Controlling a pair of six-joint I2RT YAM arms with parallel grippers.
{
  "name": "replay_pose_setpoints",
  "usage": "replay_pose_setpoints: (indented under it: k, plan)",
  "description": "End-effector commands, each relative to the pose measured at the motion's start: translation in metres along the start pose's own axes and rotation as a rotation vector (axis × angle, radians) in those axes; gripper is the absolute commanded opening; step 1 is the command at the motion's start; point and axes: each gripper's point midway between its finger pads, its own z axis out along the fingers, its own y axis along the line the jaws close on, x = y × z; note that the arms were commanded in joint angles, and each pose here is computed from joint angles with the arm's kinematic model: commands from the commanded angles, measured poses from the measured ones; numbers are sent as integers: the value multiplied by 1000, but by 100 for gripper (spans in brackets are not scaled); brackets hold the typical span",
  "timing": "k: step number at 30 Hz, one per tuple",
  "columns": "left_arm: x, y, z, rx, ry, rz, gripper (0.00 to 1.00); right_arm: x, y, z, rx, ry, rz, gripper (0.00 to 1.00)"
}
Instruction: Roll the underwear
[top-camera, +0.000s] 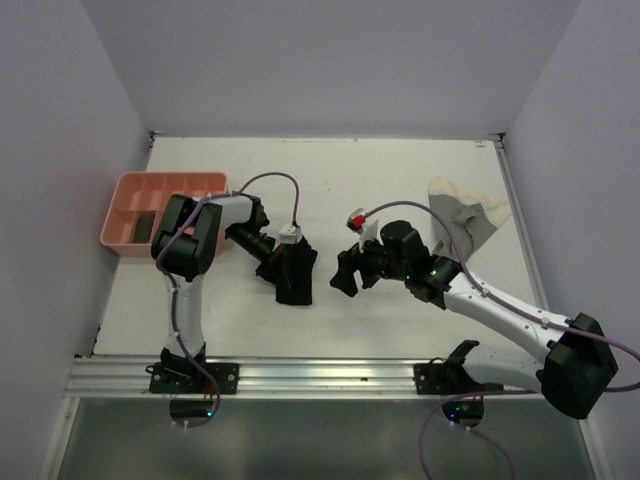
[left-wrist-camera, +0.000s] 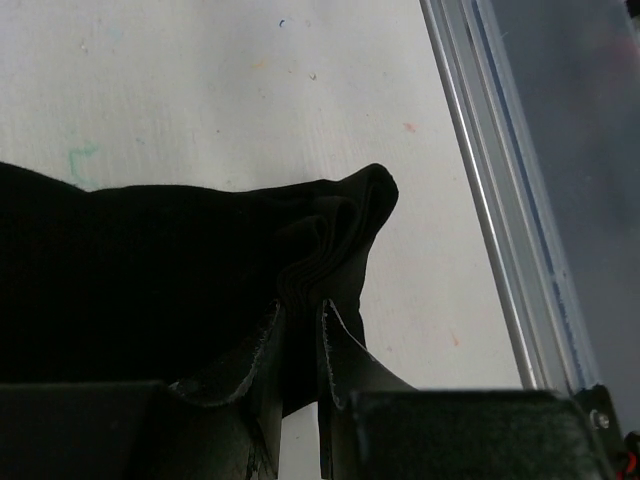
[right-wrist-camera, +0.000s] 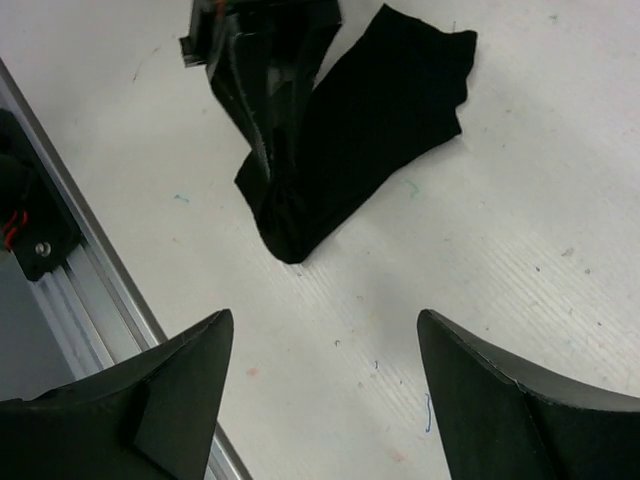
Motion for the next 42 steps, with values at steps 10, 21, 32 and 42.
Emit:
replay_pose_setpoints:
  k: [10,21,32,42]
  plan:
    - [32,40,6,3,80,-281,0,-7,35,32,-31,-87,-544,65]
    - [45,47,4,25,139,-340,0,34,78,80,-52,-30,-930,63]
    - [67,31,23,73,269,-330,0,59,79,88,-50,-31,-1066,66]
    - [69,23,42,103,326,-326,0,66,91,91,-113,-28,-1081,66]
